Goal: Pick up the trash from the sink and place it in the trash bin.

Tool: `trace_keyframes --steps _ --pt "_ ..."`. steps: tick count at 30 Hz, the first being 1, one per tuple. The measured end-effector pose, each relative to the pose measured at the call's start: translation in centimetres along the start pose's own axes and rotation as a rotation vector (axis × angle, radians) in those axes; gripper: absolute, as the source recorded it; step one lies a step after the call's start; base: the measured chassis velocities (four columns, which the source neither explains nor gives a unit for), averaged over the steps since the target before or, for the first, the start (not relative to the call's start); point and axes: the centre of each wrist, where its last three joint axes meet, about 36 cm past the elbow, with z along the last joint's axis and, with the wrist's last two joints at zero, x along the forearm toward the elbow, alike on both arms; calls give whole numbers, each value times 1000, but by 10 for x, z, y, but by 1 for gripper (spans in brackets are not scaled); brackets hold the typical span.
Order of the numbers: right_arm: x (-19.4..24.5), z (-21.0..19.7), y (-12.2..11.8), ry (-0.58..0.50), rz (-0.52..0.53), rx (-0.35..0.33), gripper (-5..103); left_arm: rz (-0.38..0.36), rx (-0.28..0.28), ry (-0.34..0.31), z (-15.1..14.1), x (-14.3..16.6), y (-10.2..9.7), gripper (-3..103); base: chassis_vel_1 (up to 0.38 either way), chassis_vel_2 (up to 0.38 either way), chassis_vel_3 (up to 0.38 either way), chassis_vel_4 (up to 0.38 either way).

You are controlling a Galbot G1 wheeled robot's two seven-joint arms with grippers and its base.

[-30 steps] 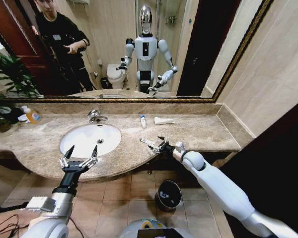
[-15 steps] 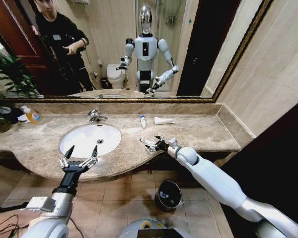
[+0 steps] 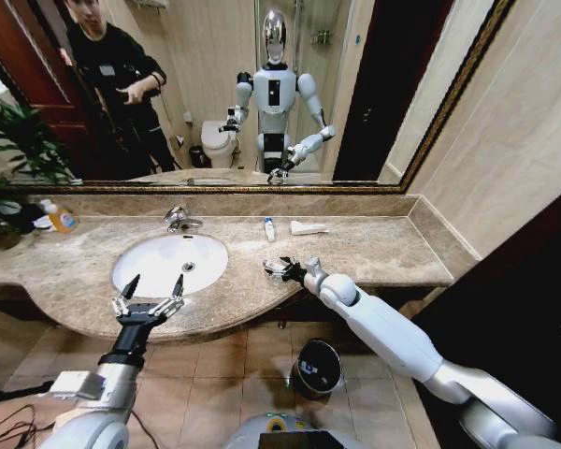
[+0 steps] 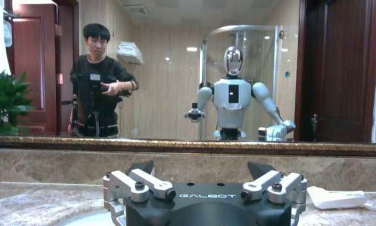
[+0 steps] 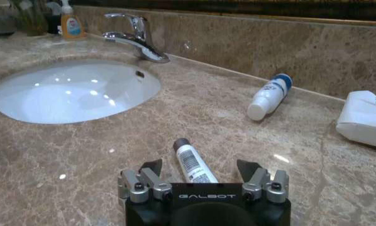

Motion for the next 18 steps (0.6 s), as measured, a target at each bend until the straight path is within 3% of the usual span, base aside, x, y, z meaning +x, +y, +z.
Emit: trace_keyframes --steps 3,5,8,10,11,18 --pt "1 1 -2 -1 -1 2 71 0 0 0 0 0 0 100 0 0 0 0" --pt "1 2 -2 -1 0 1 71 0 0 0 0 0 0 100 0 0 0 0" --pt "3 4 -3 -6 -3 0 59 0 0 0 0 0 0 100 0 0 0 0" --pt "3 5 -3 -7 -3 0 59 0 0 0 0 0 0 100 0 0 0 0" --pt "3 5 -3 -10 -3 1 51 0 0 0 0 0 0 100 0 0 0 0" --pt "4 8 -4 -15 -7 1 35 0 0 0 0 0 0 100 0 0 0 0"
